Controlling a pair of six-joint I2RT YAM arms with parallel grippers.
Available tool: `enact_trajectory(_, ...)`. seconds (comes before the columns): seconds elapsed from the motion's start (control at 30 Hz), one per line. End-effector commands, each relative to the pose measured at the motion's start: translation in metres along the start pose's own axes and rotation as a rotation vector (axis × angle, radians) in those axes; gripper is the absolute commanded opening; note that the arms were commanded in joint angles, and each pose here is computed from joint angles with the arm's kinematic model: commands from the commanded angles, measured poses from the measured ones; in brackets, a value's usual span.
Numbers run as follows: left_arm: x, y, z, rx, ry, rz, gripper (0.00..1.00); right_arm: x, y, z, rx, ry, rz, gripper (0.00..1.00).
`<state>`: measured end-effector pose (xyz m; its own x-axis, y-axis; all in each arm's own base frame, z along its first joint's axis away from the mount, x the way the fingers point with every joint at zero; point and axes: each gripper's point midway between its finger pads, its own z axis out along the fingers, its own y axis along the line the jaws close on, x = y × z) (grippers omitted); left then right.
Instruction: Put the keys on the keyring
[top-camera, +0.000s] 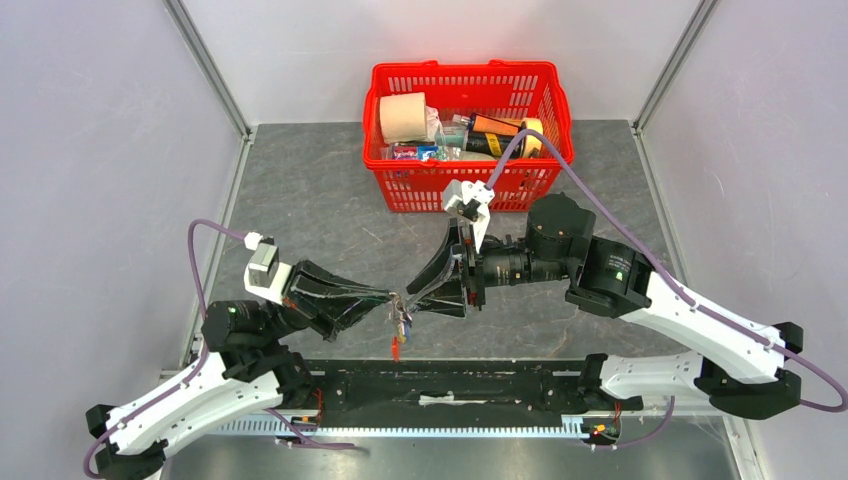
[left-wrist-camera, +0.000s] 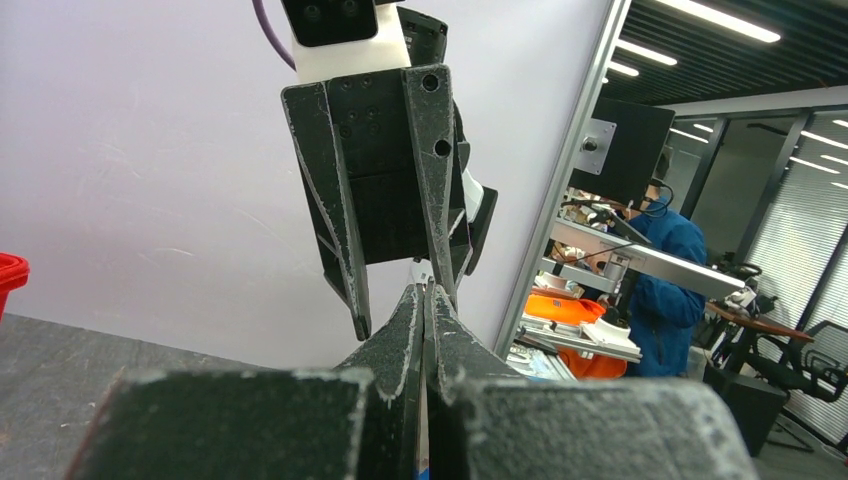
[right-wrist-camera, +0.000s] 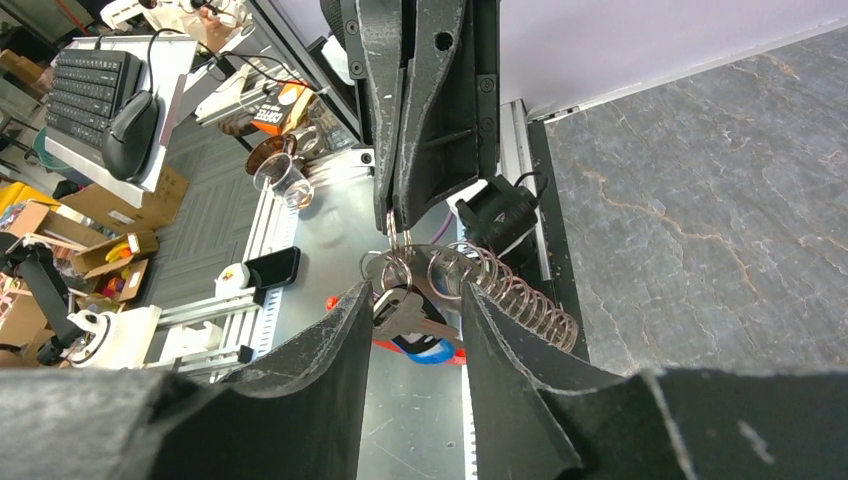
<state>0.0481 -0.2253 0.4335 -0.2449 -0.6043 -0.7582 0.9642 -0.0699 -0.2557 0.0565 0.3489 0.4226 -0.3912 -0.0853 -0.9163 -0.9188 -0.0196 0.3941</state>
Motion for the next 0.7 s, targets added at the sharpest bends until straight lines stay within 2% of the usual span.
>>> enact_trajectory(0.0, -0.016, -0.005, 0.003, 0.012, -0.063, -0.01, 0.02, -0.03, 0.017, -0.004, -0.054, -0.081, -0.068, 0.45)
enact_trajectory(0.67, -0.016, -0.006, 0.003, 0.019, -0.072, -0.014, 0.02, -0.03, 0.017, 0.006, -0.085, -0.077, -0.075, 0.38)
